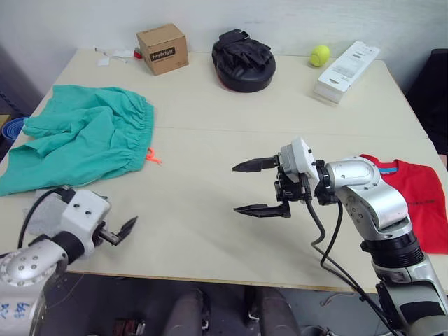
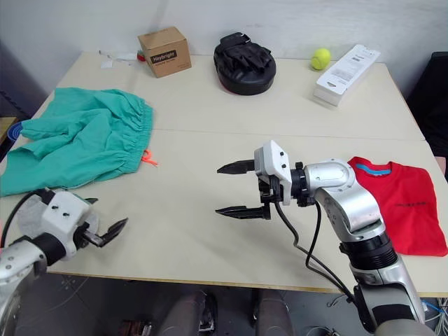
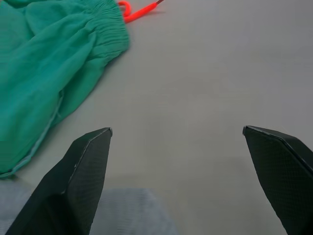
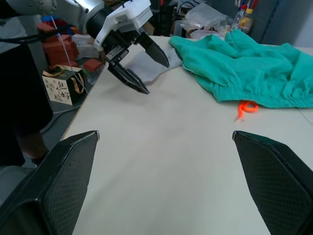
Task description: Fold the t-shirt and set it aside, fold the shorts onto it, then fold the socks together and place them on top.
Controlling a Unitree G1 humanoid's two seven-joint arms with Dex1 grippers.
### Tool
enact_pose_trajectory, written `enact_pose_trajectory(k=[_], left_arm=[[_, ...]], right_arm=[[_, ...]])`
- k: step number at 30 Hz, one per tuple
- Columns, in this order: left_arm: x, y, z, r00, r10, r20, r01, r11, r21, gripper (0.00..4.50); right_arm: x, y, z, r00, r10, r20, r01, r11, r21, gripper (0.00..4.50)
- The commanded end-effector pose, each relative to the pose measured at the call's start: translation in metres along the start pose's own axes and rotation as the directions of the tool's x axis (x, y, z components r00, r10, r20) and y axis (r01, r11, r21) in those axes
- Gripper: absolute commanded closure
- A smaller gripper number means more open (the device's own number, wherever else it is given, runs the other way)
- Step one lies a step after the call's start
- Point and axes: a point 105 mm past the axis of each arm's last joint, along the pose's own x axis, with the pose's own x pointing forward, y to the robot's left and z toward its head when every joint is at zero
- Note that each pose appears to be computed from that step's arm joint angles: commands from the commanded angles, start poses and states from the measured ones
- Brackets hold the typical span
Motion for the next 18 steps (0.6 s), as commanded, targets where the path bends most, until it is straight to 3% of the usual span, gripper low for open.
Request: enact_pose_trajectory(k=[1, 6, 12, 18], left_arm=[[0.017, 0.032, 0.007, 1.0, 0.031, -0.005, -0.03, 0.994, 0.103, 0.0], [0.058, 0.072, 0.001, 0.996, 0.045, -0.079, -0.034, 0.99, 0.138, 0.0], [0.088, 0.088, -0.01, 0.991, 0.014, -0.137, 0.01, 0.985, 0.174, 0.0], [0.103, 0.087, -0.013, 0.989, -0.038, -0.145, 0.055, 0.992, 0.116, 1.85]], right_arm=[[-0.001, 0.001, 0.005, 0.999, -0.04, 0.017, 0.041, 0.999, -0.032, 0.04], [-0.005, 0.006, 0.005, 0.994, -0.112, 0.014, 0.112, 0.993, -0.028, 0.04], [-0.012, 0.013, 0.005, 0.981, -0.195, -0.001, 0.195, 0.981, -0.017, 0.04], [-0.018, 0.015, 0.005, 0.966, -0.257, -0.017, 0.256, 0.966, -0.018, 0.0]])
